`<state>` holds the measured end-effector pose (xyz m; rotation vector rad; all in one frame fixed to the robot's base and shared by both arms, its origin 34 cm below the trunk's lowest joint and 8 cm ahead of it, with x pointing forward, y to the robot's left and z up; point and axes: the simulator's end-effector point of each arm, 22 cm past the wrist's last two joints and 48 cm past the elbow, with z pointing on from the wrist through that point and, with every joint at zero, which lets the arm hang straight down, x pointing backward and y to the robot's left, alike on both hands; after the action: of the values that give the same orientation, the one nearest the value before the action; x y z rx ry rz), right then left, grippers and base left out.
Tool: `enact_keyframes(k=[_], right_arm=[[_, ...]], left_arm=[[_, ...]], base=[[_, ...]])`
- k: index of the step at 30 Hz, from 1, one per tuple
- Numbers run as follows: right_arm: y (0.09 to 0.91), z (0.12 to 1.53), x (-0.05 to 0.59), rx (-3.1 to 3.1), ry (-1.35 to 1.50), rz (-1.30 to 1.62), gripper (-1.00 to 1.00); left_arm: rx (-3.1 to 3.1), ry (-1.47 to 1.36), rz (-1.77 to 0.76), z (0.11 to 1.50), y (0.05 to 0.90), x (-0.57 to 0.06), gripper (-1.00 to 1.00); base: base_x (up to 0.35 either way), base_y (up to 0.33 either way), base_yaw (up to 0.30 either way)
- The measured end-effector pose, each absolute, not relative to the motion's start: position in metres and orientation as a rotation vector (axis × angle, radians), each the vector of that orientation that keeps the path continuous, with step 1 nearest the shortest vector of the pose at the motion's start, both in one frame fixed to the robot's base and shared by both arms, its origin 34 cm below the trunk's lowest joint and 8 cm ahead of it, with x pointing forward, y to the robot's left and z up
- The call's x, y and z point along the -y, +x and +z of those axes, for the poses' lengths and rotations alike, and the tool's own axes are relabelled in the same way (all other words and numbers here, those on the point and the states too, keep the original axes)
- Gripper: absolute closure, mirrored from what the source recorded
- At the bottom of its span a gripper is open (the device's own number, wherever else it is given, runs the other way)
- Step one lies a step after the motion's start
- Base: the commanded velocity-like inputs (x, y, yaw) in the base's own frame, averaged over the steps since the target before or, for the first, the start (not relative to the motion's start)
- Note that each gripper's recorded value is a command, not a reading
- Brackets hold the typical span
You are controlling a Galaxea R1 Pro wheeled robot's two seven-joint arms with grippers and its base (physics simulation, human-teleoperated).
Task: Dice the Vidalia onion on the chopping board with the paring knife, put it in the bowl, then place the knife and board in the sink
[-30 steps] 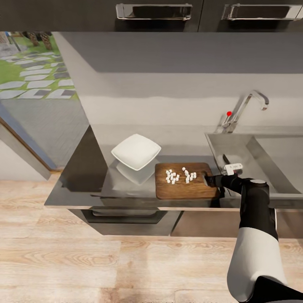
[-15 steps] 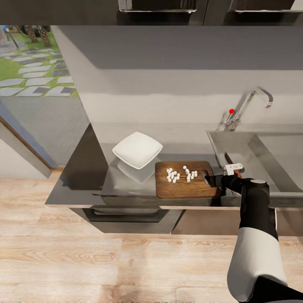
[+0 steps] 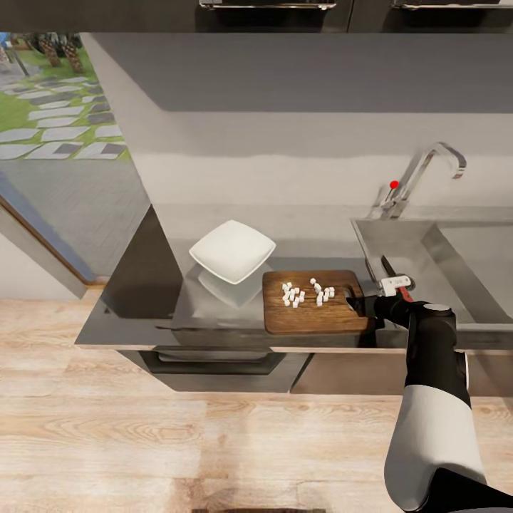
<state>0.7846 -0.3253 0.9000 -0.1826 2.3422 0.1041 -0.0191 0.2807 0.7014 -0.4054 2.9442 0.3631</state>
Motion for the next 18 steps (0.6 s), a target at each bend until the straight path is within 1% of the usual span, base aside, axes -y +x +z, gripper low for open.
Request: enact_keyframes(k=[18], right_arm=[[0.7852,0.9,0.3276,-2.338,-0.175,0.1,-1.0]], left_arm=[[-2.952,-0.404,0.366,0.7025,-0.0216,-0.2808,-1.0]], base=[[0.0,0.0,0.0]])
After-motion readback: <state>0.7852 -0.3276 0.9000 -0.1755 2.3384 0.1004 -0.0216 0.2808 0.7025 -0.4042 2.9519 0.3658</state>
